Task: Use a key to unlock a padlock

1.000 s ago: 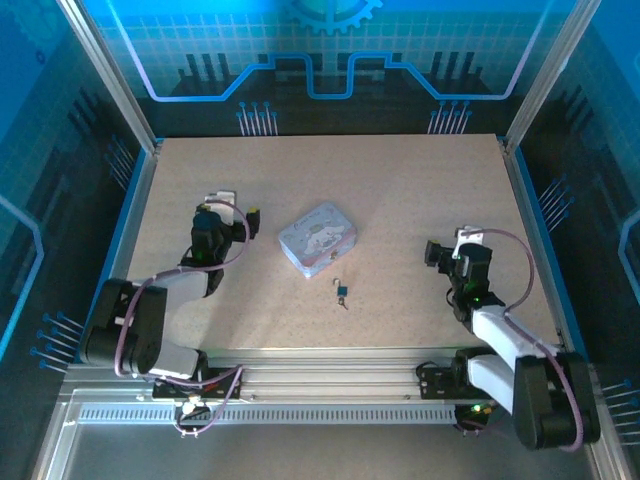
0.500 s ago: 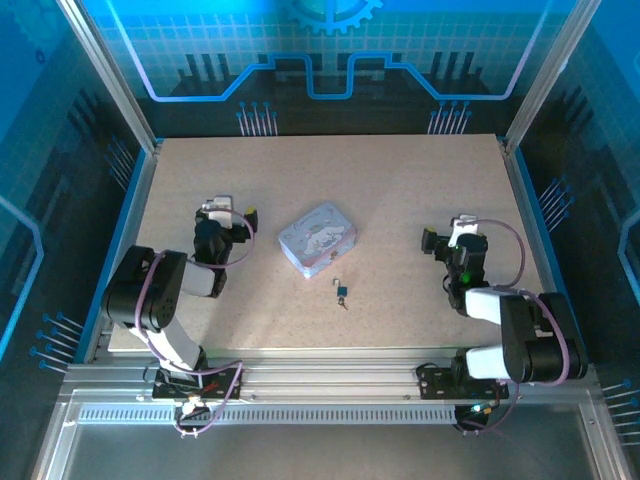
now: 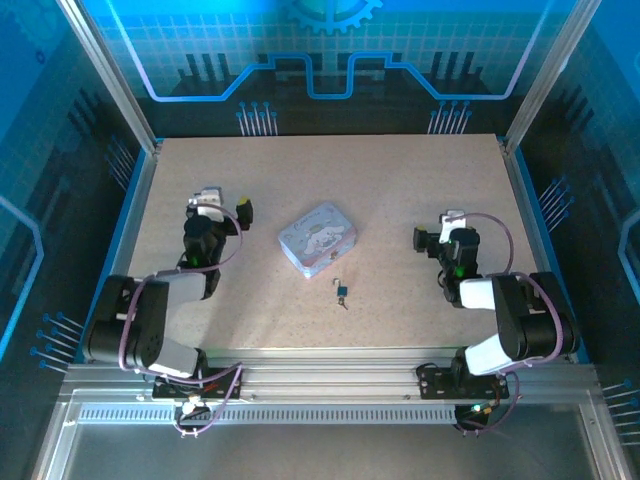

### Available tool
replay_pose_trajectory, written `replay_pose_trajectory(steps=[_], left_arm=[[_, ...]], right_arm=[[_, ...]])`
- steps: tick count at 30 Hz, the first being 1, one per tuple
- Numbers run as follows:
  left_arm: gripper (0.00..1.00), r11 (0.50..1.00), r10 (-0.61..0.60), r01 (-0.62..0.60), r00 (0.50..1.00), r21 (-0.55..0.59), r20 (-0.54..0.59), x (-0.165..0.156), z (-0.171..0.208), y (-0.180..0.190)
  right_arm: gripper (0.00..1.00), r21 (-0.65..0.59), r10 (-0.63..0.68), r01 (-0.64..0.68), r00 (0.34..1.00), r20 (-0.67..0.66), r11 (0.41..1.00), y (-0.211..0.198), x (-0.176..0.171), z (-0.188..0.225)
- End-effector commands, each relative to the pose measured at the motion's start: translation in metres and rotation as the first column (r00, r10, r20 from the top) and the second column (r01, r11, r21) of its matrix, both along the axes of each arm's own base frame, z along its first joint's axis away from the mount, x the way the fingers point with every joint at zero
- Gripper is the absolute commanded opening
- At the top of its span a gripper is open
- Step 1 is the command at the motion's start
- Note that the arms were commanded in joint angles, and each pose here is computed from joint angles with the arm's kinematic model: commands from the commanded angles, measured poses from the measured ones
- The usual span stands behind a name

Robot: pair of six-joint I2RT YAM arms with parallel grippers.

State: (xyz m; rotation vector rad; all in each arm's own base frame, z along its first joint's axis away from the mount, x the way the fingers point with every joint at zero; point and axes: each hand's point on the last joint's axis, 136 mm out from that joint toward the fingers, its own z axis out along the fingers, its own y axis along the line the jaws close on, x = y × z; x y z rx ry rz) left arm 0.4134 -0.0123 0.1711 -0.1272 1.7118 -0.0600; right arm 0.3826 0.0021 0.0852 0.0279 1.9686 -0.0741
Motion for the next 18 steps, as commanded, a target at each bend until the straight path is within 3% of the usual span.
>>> replay_pose_trajectory(steps=[1, 4, 8, 11, 18], left_arm=[[0.99, 0.997, -0.004, -0.006, 0.992, -0.076, -0.130, -0.002, -0.013, -0.001], [0.99, 0.997, -0.009, -0.006, 0.980, -0.079, -0.198, -0.004, -0.018, -0.002], [0.99, 1.000, 0.004, 0.003, 0.957, 0.025, -0.290, -0.012, -0.029, 0.003], [0.99, 0.996, 0.053, -0.034, 0.966, 0.081, -0.251, -0.018, -0.040, 0.014], [0.99, 0.996, 0.046, -0.035, 0.989, 0.077, -0.139, -0.017, -0.071, 0.016]], right_arm=[[1.00, -0.039, -0.009, 0.010, 1.000, 0.026, 0.999, 0.002, 0.011, 0.012], [1.00, -0.038, -0.010, 0.011, 1.000, 0.025, 0.999, 0.002, 0.011, 0.012], [1.00, -0.038, -0.008, 0.009, 1.000, 0.027, 0.999, 0.003, 0.011, 0.012], [1.00, -0.040, -0.008, 0.009, 1.000, 0.026, 0.999, 0.002, 0.011, 0.012], [1.00, -0.062, 0.002, -0.001, 1.000, 0.025, 0.998, 0.007, 0.013, 0.013]])
